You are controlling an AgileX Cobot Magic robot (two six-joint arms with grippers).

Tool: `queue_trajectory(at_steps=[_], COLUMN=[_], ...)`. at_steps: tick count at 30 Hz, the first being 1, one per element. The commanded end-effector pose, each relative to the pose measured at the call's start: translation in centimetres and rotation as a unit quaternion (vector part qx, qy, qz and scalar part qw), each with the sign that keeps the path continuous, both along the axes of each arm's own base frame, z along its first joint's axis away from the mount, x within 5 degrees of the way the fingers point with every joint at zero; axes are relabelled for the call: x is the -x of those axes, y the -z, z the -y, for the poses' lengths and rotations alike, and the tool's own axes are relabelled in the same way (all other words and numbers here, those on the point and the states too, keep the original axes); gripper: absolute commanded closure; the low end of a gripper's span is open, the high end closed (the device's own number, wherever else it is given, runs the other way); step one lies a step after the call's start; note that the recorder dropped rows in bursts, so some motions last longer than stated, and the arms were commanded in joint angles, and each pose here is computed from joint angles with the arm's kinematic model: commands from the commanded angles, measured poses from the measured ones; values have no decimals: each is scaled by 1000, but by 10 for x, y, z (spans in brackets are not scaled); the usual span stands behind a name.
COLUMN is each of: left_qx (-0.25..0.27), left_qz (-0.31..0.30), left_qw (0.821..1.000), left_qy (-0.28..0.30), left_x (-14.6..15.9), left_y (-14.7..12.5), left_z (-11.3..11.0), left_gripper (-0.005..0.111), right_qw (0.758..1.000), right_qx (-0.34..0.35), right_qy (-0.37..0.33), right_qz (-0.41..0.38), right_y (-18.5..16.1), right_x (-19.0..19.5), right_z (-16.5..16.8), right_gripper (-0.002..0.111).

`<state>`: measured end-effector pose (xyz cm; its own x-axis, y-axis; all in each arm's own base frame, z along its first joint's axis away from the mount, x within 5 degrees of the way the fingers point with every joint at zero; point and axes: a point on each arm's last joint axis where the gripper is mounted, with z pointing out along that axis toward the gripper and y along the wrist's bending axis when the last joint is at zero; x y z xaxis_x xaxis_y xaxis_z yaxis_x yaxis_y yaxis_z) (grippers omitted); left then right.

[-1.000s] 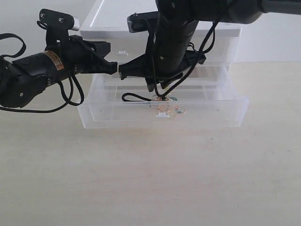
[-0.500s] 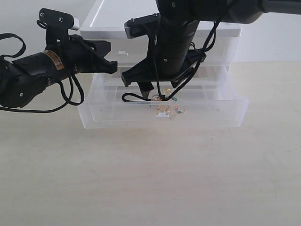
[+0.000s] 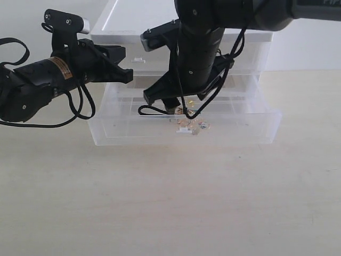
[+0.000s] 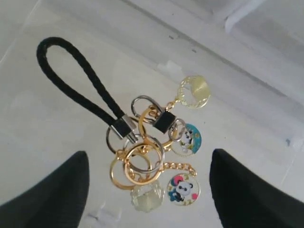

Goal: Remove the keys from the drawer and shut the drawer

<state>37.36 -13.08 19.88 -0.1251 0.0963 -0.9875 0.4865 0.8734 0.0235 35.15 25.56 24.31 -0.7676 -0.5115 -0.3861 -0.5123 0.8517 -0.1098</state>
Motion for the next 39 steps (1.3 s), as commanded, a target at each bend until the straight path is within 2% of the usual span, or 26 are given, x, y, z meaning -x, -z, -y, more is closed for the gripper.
queue_trajectory(at_steps=[1, 28, 36, 39], left_qx=[14, 14, 14, 14], left_qz=[9, 10, 10, 10], left_qw=[1000, 1000, 1000, 1000], left_qy=[-6, -5, -5, -5], left_x=[-2, -2, -2, -2], left_y=[-4, -4, -4, -4], left_z=[0, 0, 0, 0], left_gripper=[103, 103, 103, 103], right_qw=[1000, 999, 998, 996], right_qx=[11, -5, -34, -49], right_qy=[2, 6, 28, 46], right_qz=[-21, -42, -49, -60], right_y=[16, 50, 49, 49], right_x=[-2, -9, -15, -20], right_z=[-2, -12, -7, 1], right_gripper=[46, 46, 46, 53])
